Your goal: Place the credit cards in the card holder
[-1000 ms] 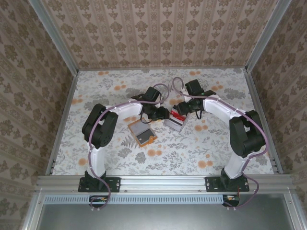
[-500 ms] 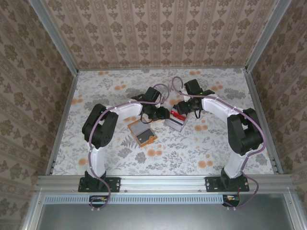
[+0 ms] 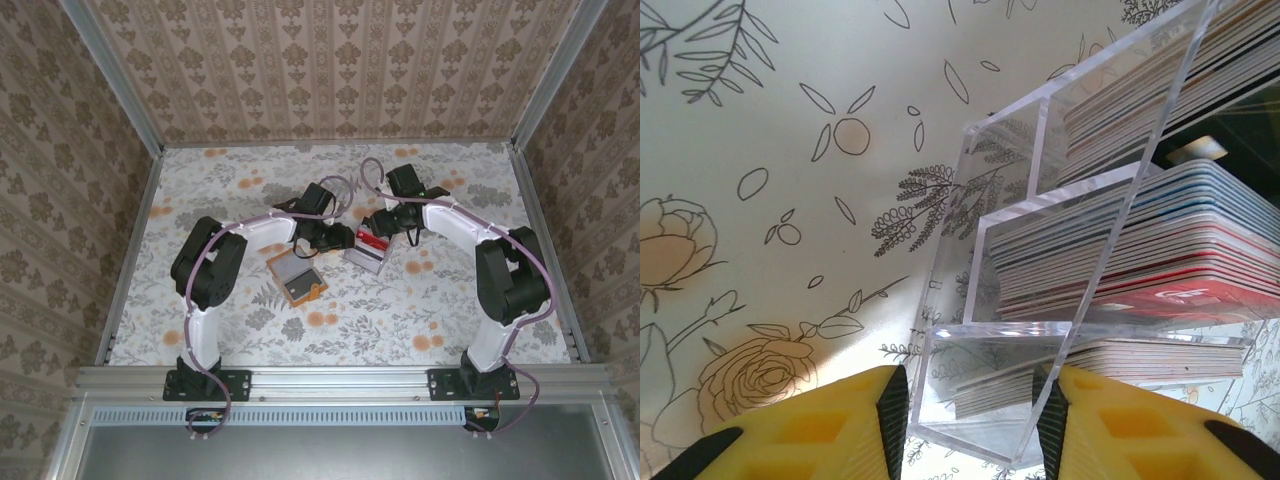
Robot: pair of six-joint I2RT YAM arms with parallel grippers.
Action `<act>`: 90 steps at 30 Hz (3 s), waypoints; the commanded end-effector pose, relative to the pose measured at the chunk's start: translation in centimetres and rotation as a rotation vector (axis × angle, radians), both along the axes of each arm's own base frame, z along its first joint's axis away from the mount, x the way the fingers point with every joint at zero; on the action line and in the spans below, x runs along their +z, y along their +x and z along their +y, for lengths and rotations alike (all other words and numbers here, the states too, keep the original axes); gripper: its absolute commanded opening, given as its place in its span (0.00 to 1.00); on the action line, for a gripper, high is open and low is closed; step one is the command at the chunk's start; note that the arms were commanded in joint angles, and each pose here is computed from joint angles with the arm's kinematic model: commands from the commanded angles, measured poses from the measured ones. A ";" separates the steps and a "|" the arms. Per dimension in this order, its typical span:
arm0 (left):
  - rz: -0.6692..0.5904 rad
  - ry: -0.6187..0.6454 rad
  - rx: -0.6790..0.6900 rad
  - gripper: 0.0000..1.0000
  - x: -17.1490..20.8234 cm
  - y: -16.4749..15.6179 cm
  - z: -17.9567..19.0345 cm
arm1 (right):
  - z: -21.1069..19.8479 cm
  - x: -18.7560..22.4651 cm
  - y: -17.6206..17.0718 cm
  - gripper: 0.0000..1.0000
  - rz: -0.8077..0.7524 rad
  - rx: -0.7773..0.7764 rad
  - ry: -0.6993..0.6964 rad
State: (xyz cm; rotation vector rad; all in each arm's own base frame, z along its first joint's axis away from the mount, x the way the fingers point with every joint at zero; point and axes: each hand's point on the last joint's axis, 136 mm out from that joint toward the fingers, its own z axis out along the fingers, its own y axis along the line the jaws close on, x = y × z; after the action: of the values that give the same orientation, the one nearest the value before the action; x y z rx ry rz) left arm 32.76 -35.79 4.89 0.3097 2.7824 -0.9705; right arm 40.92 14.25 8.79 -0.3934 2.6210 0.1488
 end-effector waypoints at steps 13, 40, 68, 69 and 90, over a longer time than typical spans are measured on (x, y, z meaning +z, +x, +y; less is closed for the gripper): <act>0.074 0.088 0.014 0.40 -2.7 -1.6 2.0 | -0.6 1.6 0.7 0.53 -0.043 -0.041 0.044; 0.083 0.093 0.003 0.40 -2.8 -1.7 1.6 | -0.6 3.0 0.9 0.23 -0.058 -0.026 0.040; 0.072 0.046 -0.001 0.41 -0.4 -1.2 0.7 | 0.6 8.0 -0.7 0.05 -0.131 -0.017 0.238; 0.065 0.036 -0.002 0.41 0.1 -1.1 0.7 | 0.7 8.2 -1.0 0.04 -0.130 -0.017 0.258; -0.026 0.006 0.279 0.45 6.6 2.6 14.4 | 9.6 9.4 -10.8 0.00 0.078 0.073 0.798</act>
State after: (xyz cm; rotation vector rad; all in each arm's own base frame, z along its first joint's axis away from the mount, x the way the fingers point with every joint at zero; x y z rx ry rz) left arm 36.58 -25.31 14.90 0.0296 2.5995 -0.9832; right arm 32.23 21.09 17.12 -0.1744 2.3924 1.0483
